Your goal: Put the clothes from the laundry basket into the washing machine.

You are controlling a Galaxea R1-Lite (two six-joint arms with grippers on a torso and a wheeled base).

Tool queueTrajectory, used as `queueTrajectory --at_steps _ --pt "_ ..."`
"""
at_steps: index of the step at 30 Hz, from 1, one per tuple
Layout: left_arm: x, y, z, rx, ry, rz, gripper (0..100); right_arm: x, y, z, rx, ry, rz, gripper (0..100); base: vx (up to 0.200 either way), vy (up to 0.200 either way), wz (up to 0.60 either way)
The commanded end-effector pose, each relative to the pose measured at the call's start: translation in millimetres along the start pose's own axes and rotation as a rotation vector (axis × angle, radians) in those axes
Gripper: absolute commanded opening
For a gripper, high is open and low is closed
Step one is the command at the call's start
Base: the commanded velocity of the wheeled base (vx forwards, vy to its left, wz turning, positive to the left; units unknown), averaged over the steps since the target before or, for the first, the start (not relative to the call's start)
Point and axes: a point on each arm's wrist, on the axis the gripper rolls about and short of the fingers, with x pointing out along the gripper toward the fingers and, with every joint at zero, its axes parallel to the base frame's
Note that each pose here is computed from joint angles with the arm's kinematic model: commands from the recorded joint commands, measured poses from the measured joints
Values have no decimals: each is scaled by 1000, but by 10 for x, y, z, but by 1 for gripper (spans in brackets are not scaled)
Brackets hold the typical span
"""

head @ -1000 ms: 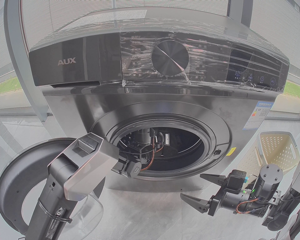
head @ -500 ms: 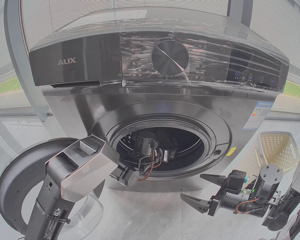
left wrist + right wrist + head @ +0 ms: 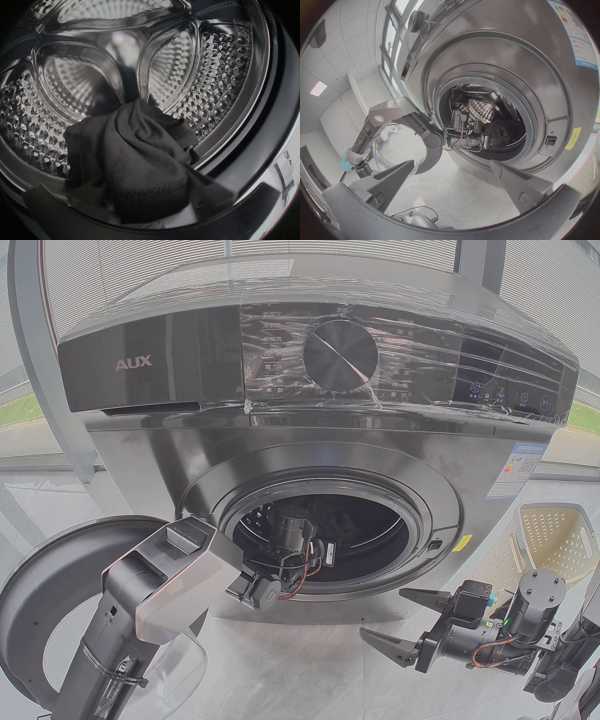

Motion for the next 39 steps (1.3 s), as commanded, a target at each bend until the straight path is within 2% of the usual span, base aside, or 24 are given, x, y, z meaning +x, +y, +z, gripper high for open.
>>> queueTrajectory --at_steps 1,4,5,7,8,10,13,14,17,31,32,35,39 --pt "52 5 73 -9 -46 5 0 3 0 -1 0 0 0 100 0 0 0" --pt "107 -1 215 -24 -116 31 0 7 0 -2 0 0 2 100 0 0 0" --pt "111 -2 221 -24 -119 30 0 7 0 -2 0 0 2 100 0 0 0" --pt "198 54 323 -39 -194 69 0 5 1 2 0 -1 2 100 0 0 0" --pt "208 62 324 -40 -199 73 0 8 1 4 -1 -3 2 100 0 0 0" --pt "277 77 388 -50 -262 79 0 4 3 11 -1 -6 3 100 0 0 0" --pt "325 79 436 -58 -301 82 0 5 4 18 -1 -10 4 100 0 0 0" --pt "354 120 466 -62 -319 101 0 5 4 17 -1 -9 3 100 0 0 0" --pt "390 154 379 -59 -308 114 0 6 -2 8 0 -4 1 100 0 0 0" --pt "394 172 373 -60 -307 116 0 8 1 4 -1 -2 4 100 0 0 0" --pt "394 171 374 -60 -308 115 100 8 1 4 -1 -2 4 100 0 0 0" --pt "373 159 425 -64 -314 114 100 10 1 1 1 -1 3 100 0 0 0" --pt "211 87 455 -52 -258 99 100 2 2 22 0 -11 5 100 0 0 0"
